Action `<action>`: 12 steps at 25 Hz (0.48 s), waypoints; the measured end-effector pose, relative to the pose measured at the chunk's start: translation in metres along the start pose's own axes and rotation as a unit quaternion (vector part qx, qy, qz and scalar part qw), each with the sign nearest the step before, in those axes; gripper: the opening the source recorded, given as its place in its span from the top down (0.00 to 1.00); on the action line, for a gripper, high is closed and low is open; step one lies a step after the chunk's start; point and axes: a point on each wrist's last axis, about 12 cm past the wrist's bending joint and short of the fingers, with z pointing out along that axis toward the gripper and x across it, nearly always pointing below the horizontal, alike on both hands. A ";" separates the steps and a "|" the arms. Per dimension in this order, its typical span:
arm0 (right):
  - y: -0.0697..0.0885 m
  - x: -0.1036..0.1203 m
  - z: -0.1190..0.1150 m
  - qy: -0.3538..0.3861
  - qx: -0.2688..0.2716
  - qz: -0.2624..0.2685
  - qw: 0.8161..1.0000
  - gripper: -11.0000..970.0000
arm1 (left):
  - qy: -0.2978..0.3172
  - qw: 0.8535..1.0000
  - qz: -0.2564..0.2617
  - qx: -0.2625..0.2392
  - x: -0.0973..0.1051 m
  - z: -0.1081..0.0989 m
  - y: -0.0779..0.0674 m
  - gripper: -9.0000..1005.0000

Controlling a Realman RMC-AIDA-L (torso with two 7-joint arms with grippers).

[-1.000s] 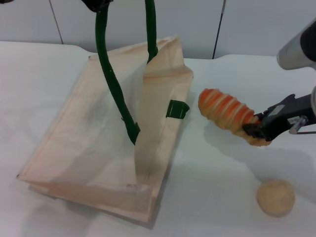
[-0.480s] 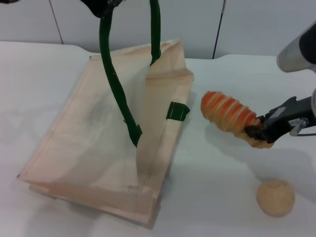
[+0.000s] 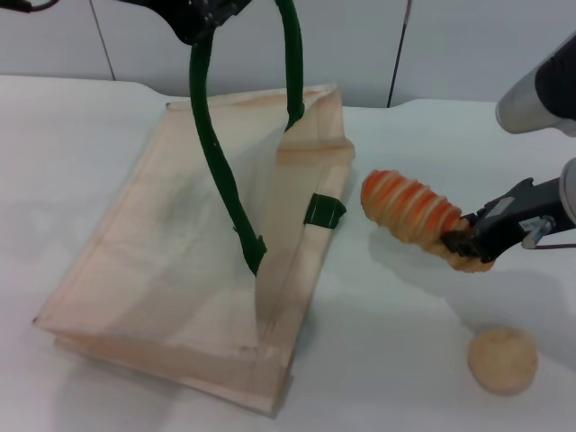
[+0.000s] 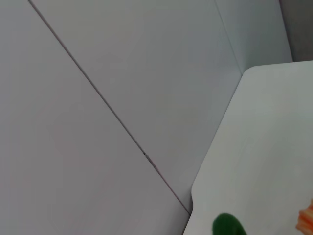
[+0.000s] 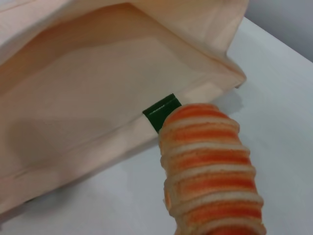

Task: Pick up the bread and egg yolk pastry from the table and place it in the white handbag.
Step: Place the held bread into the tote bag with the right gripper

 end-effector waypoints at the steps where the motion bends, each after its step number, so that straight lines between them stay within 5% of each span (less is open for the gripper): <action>1: 0.000 0.000 0.000 -0.001 -0.001 -0.001 1.000 0.71 | 0.000 1.000 0.002 0.001 0.000 0.000 0.000 0.85; 12: 0.004 -0.002 0.001 -0.001 -0.004 -0.010 1.000 0.73 | -0.011 0.999 0.000 -0.031 -0.002 -0.005 0.009 0.85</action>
